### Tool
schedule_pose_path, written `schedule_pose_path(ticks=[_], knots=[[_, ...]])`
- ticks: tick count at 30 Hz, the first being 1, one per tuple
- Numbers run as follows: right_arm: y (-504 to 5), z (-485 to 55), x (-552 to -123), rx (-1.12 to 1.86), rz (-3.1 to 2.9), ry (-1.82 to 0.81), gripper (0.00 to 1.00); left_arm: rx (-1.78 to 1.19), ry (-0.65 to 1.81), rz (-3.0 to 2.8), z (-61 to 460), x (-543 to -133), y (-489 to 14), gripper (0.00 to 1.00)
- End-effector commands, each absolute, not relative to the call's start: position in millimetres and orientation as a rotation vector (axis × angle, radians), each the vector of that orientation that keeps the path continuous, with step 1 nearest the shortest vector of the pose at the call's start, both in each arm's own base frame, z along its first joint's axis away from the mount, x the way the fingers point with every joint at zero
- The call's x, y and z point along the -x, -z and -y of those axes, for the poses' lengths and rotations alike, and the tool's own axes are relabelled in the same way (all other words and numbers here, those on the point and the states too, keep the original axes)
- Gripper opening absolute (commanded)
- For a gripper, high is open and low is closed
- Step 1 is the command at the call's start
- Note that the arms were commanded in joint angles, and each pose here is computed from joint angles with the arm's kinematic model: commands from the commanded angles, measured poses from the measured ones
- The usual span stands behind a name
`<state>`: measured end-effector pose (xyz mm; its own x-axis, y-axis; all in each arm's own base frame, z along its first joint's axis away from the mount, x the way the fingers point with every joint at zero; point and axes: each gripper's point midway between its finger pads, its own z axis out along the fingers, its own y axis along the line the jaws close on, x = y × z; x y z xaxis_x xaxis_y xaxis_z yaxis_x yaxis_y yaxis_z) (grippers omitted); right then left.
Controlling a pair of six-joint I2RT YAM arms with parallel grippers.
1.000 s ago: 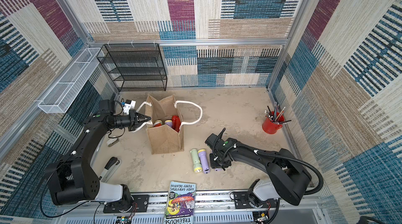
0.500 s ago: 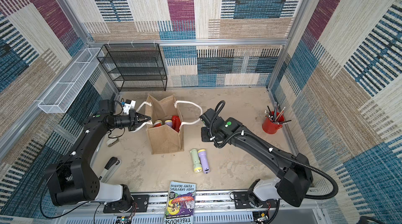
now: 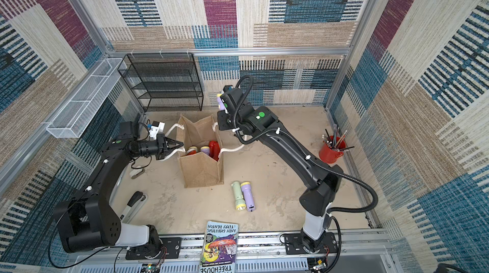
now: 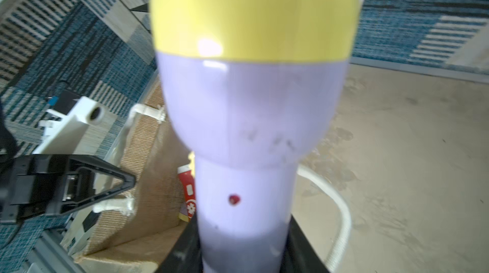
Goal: Put the flashlights into the tote bags
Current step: Place the flashlight in the canvas bag.
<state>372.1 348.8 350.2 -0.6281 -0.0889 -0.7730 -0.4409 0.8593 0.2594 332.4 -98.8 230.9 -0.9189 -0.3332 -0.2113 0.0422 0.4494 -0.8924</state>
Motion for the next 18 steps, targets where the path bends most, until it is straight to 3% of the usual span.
schedule_pose_path(ticks=[1, 7, 18], knots=[[-363.3, -396.5, -366.9, 0.549, -2.131, -0.702, 0.37, 0.207, 1.497, -2.316, 101.7, -331.7, -238.6, 0.00], [-324.5, -455.4, -348.7, 0.756, -2.180, -0.795, 0.37, 0.205, 1.503, -2.316, 102.0, -332.1, -238.3, 0.00], [-238.9, -468.2, -317.0, 0.861, -2.346, -0.854, 0.35, 0.202, 1.512, -2.311, 102.3, -332.5, -239.1, 0.00]])
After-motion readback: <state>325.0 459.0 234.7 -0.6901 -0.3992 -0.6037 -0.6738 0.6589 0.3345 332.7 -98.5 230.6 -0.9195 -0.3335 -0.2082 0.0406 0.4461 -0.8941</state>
